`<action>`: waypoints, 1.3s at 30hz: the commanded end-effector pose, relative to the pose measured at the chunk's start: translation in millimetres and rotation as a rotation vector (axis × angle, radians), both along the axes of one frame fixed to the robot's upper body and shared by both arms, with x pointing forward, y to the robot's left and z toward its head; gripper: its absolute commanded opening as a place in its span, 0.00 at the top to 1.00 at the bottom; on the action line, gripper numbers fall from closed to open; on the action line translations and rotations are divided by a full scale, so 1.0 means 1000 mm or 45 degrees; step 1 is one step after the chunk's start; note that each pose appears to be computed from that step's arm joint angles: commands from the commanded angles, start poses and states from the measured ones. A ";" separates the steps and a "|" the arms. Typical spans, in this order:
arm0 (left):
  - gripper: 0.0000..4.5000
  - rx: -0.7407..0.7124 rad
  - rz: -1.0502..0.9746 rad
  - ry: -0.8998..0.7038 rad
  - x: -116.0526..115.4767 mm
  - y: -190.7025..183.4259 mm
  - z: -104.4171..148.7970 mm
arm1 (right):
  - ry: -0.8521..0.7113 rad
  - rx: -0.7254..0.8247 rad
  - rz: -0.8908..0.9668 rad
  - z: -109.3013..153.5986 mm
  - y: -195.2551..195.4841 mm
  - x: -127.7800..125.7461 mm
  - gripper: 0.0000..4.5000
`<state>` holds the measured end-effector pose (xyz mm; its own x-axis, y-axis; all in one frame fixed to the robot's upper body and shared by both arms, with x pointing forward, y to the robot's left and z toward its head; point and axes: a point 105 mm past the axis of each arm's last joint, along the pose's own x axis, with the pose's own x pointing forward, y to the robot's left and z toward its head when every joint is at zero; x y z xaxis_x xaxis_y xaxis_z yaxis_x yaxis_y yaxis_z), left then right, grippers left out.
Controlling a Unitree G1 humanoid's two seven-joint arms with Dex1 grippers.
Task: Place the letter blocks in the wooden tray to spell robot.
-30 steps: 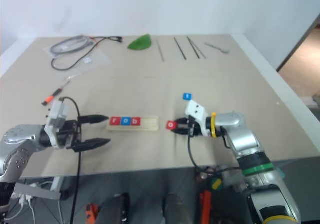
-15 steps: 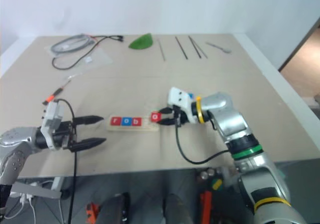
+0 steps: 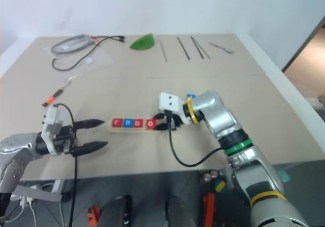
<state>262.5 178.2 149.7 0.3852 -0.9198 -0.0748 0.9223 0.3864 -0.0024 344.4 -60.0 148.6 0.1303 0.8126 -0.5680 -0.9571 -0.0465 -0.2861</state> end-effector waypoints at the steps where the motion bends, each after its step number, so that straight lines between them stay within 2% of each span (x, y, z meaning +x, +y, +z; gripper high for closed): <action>1: 0.00 -0.008 0.011 -0.089 -0.001 0.001 0.014 | -0.048 -0.004 0.035 0.011 0.007 0.003 0.74; 15: 0.00 0.028 0.057 -0.121 0.000 0.008 0.014 | -0.043 -0.082 0.032 0.001 0.012 0.020 0.74; 28: 0.00 -0.048 0.025 -0.161 -0.003 -0.004 0.028 | -0.060 -0.124 0.085 0.001 0.025 0.025 0.74; 38: 0.00 -0.061 0.033 -0.168 -0.003 -0.005 0.029 | -0.042 -0.123 0.110 0.003 0.026 0.025 0.74; 39: 0.00 -0.061 0.034 -0.168 -0.003 -0.006 0.029 | -0.036 -0.117 0.099 0.004 0.026 0.026 0.63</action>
<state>261.3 173.7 166.4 0.4162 -0.9092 -0.0102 0.9081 0.4151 0.0553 368.3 -38.1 136.3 0.0837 0.7506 -0.6554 -0.9505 -0.1373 -0.2787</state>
